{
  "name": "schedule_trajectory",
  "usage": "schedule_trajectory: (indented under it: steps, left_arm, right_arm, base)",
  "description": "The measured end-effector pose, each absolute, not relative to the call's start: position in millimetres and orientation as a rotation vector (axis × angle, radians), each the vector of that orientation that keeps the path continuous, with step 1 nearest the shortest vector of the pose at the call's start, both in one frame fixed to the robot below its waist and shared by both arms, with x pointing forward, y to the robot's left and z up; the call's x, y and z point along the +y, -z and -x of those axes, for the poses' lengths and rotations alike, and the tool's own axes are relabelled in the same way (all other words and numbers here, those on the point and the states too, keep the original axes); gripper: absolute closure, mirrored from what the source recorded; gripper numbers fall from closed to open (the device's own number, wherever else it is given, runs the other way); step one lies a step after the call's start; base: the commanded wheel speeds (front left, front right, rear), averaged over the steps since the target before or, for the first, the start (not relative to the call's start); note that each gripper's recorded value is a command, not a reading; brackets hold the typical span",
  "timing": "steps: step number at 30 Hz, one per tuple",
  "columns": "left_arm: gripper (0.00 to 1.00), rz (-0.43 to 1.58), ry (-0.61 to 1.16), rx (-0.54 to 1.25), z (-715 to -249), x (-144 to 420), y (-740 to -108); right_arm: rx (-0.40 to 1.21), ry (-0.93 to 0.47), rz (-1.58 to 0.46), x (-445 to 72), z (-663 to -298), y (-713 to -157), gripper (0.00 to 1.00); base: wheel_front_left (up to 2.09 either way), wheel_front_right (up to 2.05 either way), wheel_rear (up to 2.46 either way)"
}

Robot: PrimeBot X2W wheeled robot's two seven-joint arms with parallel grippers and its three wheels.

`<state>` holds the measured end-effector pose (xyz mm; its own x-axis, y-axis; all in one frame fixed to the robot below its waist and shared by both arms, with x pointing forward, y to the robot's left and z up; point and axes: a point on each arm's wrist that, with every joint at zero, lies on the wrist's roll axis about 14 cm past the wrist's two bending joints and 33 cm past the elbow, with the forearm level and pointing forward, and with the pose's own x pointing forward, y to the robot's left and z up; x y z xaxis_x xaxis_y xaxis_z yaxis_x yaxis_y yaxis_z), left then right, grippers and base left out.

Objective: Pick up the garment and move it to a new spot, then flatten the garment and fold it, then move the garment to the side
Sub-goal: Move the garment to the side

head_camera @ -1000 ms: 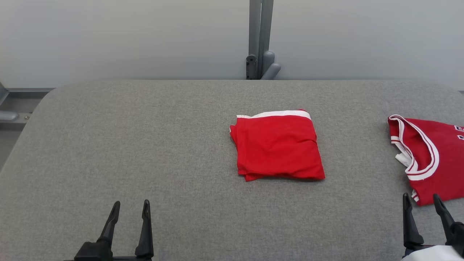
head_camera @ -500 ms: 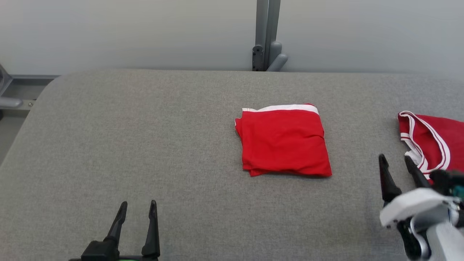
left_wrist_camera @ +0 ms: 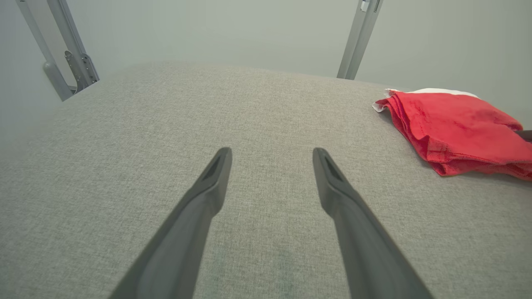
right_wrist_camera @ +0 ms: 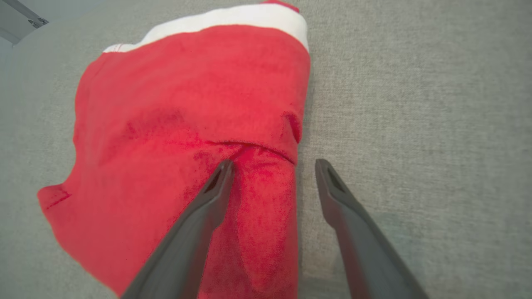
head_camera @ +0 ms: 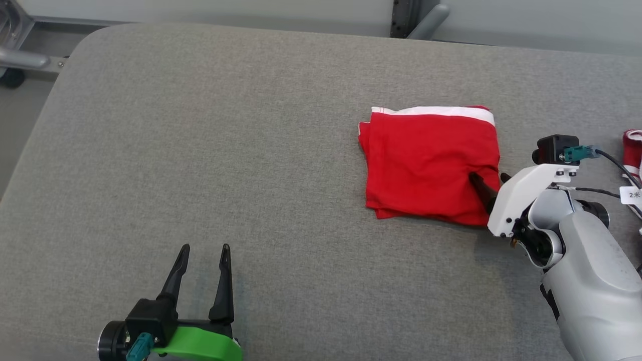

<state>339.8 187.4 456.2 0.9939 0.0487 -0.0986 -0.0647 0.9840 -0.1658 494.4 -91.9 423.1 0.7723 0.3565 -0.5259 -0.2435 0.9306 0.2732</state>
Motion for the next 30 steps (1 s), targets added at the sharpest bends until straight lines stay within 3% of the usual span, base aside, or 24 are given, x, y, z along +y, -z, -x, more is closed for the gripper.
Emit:
schedule_trajectory:
  steps: [9,10,11,12,20,30]
  left_arm:
    - [0.00,0.163,-0.115,0.115,-338.5,202.0,-450.2]
    - [0.00,0.163,-0.117,0.115,-339.1,202.2,-450.3]
    - [0.00,0.164,-0.115,0.116,-339.5,201.6,-449.9]
    - [0.00,0.165,-0.113,0.116,-340.3,201.0,-449.8]
    - [0.00,0.169,-0.063,0.116,-351.0,187.2,-448.6]
    - [0.00,0.174,0.116,0.087,-386.5,136.6,-454.6]
  right_arm:
    - [0.686,-0.373,-0.218,-66.8,-504.2,-396.8,0.00]
    - [0.686,-0.375,-0.225,-65.7,-504.5,-396.4,0.24]
    - [0.680,-0.373,-0.233,-65.7,-505.4,-397.1,0.69]
    - [0.673,-0.374,-0.240,-64.8,-506.0,-398.5,1.00]
    - [0.583,-0.396,-0.284,-65.9,-501.2,-423.2,1.00]
    - [0.562,-0.309,-0.053,-169.9,-496.0,-464.3,1.00]
  base:
    - [0.00,0.00,0.00]
    - [0.00,0.00,0.00]
    - [0.00,0.00,0.00]
    - [0.00,0.00,0.00]
    - [0.00,0.00,0.00]
    - [0.00,0.00,0.00]
